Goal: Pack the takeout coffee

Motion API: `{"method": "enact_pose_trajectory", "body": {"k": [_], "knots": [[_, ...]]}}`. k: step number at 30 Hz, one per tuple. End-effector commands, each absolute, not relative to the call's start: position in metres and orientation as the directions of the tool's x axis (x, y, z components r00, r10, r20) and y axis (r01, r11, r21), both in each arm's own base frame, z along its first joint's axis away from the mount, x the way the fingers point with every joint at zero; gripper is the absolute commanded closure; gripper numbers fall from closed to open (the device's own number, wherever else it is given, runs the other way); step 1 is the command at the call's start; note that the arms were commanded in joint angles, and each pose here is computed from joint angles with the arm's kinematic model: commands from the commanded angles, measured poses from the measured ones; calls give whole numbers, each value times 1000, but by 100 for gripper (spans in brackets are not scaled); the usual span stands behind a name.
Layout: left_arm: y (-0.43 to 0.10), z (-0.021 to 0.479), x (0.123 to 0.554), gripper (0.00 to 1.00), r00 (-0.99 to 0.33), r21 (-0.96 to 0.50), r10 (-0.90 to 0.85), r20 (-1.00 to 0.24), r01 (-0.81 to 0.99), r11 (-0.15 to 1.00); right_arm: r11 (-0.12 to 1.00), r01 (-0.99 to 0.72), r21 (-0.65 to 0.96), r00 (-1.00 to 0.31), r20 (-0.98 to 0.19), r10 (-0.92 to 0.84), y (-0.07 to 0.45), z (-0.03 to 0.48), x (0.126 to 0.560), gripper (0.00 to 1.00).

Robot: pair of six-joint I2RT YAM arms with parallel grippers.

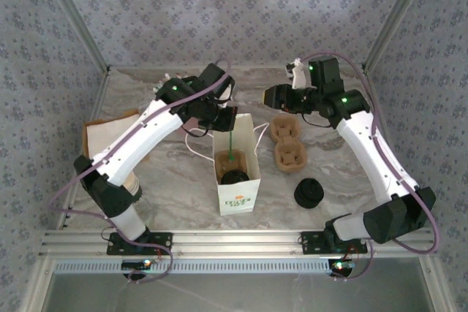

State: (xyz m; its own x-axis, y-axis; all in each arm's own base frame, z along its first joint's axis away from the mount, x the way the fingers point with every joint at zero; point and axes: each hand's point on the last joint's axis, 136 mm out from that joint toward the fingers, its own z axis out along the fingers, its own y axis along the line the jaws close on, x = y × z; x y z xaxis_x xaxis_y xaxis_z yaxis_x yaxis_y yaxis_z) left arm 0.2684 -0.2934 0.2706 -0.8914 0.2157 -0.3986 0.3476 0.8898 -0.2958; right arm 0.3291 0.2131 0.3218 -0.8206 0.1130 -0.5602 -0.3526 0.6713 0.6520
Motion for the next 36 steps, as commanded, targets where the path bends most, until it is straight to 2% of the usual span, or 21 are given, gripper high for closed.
{"method": "enact_pose_trajectory", "body": {"k": [1,8,13,20,30,36], "knots": [[-287,266,271,100,-884,-223,251,-395,357,907,654,-377,656,-821,-564,93,217,320,328,56],[-290,261,272,100,-887,-212,254,-386,353,911,649,-380,659,-823,-561,87,219,320,327,56],[-292,261,270,80,-887,-209,263,-381,359,910,650,-380,658,-823,-562,88,219,321,328,56],[-292,280,271,70,-871,-226,252,-421,370,901,651,-379,658,-822,-562,90,220,322,328,56],[-289,319,269,45,-830,-251,236,-505,403,880,657,-385,648,-817,-570,83,223,329,323,54],[-281,338,261,27,-806,-281,204,-556,414,866,665,-391,636,-801,-591,95,216,340,313,46]]}}
